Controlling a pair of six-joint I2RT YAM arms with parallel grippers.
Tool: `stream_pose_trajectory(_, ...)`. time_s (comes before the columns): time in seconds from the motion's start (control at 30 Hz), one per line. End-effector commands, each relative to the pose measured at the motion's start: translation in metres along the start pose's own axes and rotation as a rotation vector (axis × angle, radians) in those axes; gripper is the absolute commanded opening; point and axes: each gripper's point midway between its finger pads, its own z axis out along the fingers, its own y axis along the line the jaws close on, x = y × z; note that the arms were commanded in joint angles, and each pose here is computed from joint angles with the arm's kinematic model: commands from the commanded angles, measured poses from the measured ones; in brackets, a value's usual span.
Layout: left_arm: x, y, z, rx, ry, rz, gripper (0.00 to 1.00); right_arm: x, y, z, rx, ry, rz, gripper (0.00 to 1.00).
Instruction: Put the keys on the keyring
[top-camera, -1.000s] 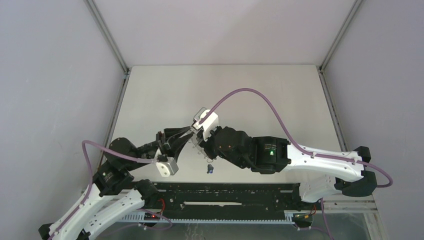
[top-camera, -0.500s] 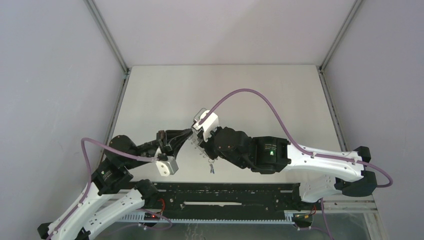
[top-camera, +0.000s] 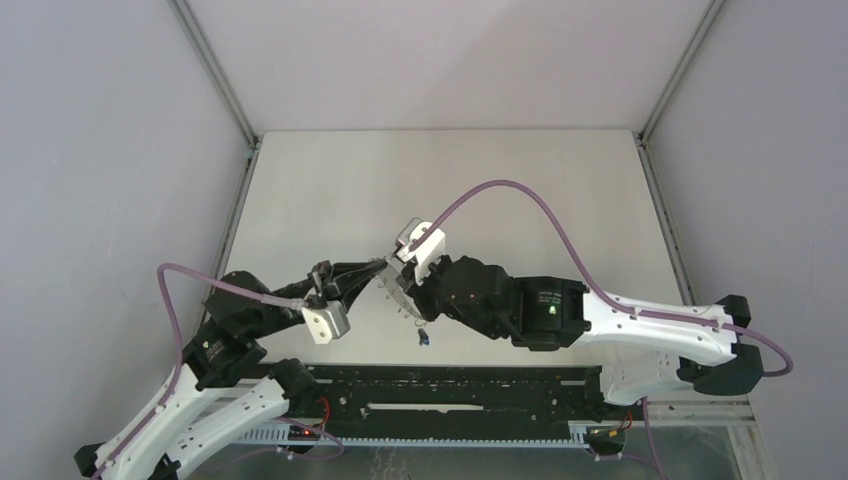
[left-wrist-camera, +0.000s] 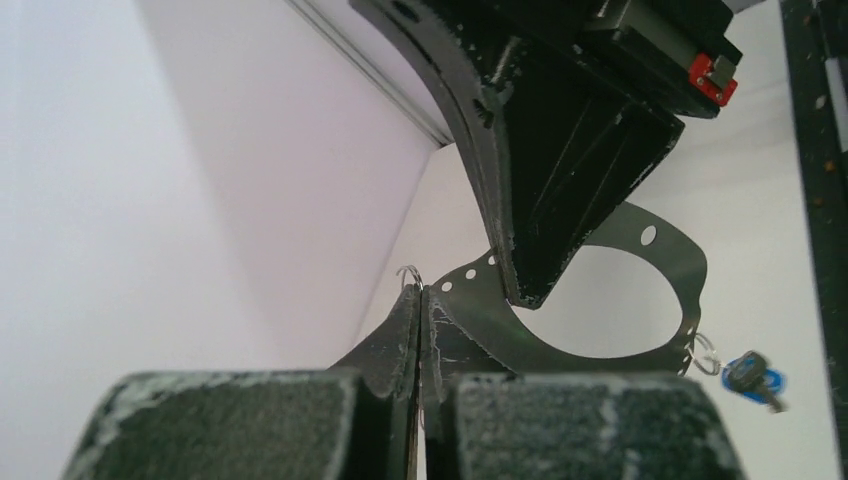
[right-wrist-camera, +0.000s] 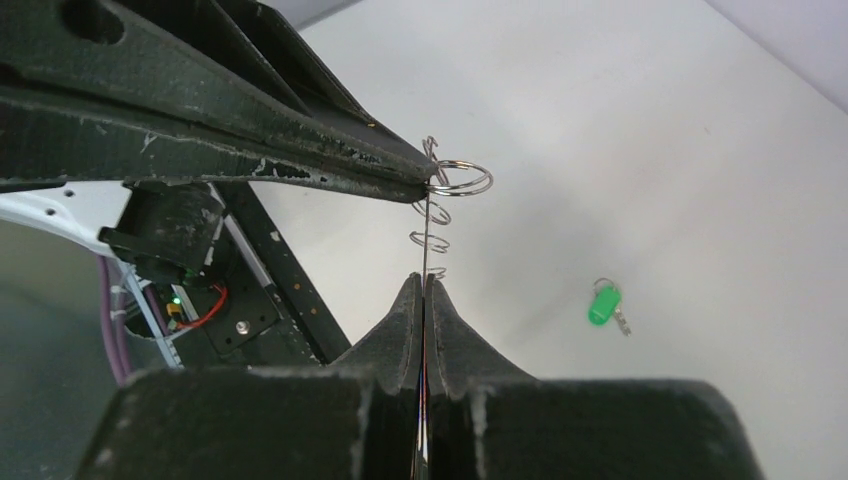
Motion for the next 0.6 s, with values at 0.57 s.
stream_pose_trajectory(0.57,-0.026,-0.003,-0.002,0.035,-0.113,0.040,0.00,-0.059,0.035,-0.046,-0.306,-0.289,0.152,0.37)
